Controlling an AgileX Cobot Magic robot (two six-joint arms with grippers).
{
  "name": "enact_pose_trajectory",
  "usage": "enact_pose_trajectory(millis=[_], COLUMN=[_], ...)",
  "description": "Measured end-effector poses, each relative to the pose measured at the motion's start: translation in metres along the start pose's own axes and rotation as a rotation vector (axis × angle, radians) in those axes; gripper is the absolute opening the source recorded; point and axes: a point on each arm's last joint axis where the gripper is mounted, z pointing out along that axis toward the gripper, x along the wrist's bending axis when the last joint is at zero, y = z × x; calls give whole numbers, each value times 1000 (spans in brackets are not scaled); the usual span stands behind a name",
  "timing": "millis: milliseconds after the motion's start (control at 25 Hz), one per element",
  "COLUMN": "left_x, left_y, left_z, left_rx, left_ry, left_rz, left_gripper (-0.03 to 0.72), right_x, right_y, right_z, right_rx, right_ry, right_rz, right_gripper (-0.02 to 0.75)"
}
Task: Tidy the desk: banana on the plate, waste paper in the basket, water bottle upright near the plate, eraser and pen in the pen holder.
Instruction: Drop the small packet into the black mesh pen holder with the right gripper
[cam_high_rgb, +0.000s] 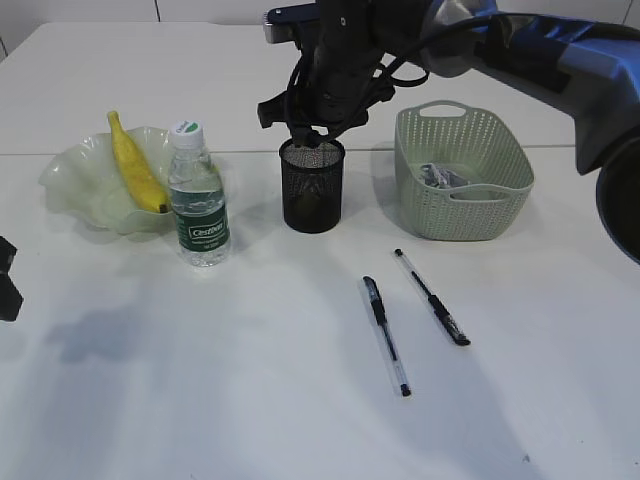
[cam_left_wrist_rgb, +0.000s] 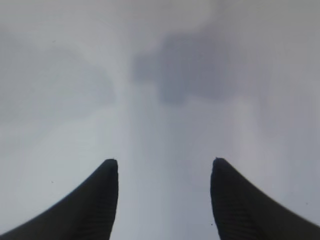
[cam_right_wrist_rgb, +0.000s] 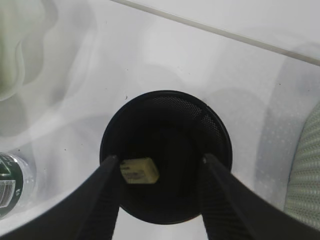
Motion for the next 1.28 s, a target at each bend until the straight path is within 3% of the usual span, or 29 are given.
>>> enact_pose_trajectory(millis=[440,680,1080,1280], left_x=[0,0,0,0], left_y=[-1,-1,-5,-7], left_z=[0,0,0,0], left_rx=[13,13,53,77], left_ry=[0,0,1,4], left_rz=[0,0,0,1], left_gripper=[413,412,412,411], right_x=[-2,-5,4,0], right_y=[-1,-8,-12,-21], right_z=[-8,-32,-45,-69], right_rx=[29,170,235,262], right_ry=[-8,-20,95,103], right_rz=[2,22,16,-27], right_gripper=[389,390,389,389])
